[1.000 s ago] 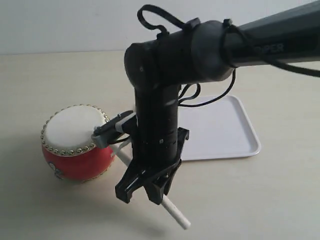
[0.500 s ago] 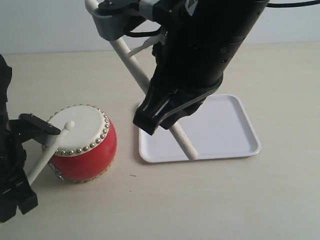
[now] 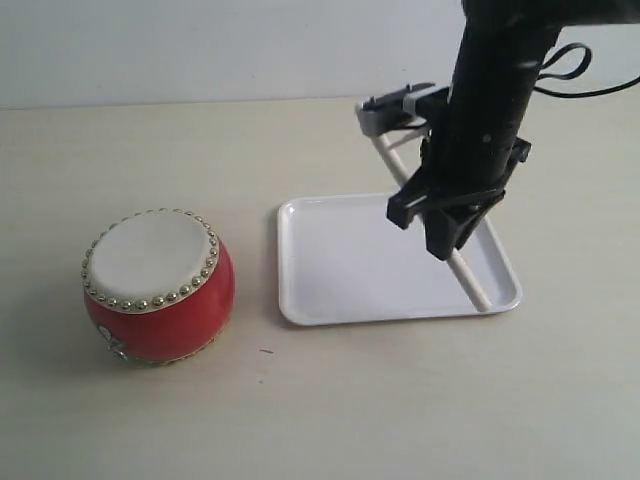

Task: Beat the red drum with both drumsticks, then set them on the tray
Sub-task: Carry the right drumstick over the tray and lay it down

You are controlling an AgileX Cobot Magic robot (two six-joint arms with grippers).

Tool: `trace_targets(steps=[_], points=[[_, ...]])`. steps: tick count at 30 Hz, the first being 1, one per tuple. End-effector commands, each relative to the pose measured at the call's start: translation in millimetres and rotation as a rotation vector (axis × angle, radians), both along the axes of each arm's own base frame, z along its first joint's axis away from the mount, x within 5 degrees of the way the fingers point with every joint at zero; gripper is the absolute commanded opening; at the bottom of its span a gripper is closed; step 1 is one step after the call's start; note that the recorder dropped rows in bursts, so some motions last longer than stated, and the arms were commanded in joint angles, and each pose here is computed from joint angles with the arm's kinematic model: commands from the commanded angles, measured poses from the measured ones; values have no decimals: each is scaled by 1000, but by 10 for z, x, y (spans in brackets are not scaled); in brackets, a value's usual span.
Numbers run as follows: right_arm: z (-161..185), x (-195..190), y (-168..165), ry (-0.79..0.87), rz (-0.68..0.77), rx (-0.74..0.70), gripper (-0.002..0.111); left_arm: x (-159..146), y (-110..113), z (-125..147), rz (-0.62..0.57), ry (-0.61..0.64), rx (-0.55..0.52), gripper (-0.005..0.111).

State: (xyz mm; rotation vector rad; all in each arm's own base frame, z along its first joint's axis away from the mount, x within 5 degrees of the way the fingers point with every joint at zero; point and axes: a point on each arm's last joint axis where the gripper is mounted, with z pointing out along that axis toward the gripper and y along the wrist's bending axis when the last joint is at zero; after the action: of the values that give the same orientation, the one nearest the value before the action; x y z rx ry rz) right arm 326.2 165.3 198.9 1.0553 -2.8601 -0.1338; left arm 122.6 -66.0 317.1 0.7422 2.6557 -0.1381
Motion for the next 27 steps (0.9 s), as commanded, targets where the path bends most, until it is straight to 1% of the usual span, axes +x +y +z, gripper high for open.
trace_targets(steps=[1, 3, 4, 7, 10, 15, 22, 24, 27], points=[[-63, 259, -77, -90, 234, -141, 0, -212, 101, 162, 16, -100, -69, 0], [18, 371, -98, -146, 352, -193, 0, -275, 135, 200, 33, -126, -92, 0], [42, 397, -99, -158, 384, -201, 0, -294, 145, 211, 37, -133, -99, 0], [64, 472, -44, -232, 492, -160, 0, -339, 169, 235, 51, -150, -117, 0], [-28, 485, -11, -212, 560, -135, 0, -384, 189, 257, 60, -165, -136, 0], [-231, 496, -1, -144, 561, -141, 0, -401, 198, 266, 60, -172, -141, 0], [-332, 525, 14, -142, 581, -139, 0, -398, 201, 265, 58, -175, -136, 0], [-333, 522, 23, -142, 574, -129, 0, -398, 201, 265, 58, -175, -136, 0], [-336, 505, 55, -135, 512, -92, 0, -398, 201, 265, 58, -175, -136, 0]])
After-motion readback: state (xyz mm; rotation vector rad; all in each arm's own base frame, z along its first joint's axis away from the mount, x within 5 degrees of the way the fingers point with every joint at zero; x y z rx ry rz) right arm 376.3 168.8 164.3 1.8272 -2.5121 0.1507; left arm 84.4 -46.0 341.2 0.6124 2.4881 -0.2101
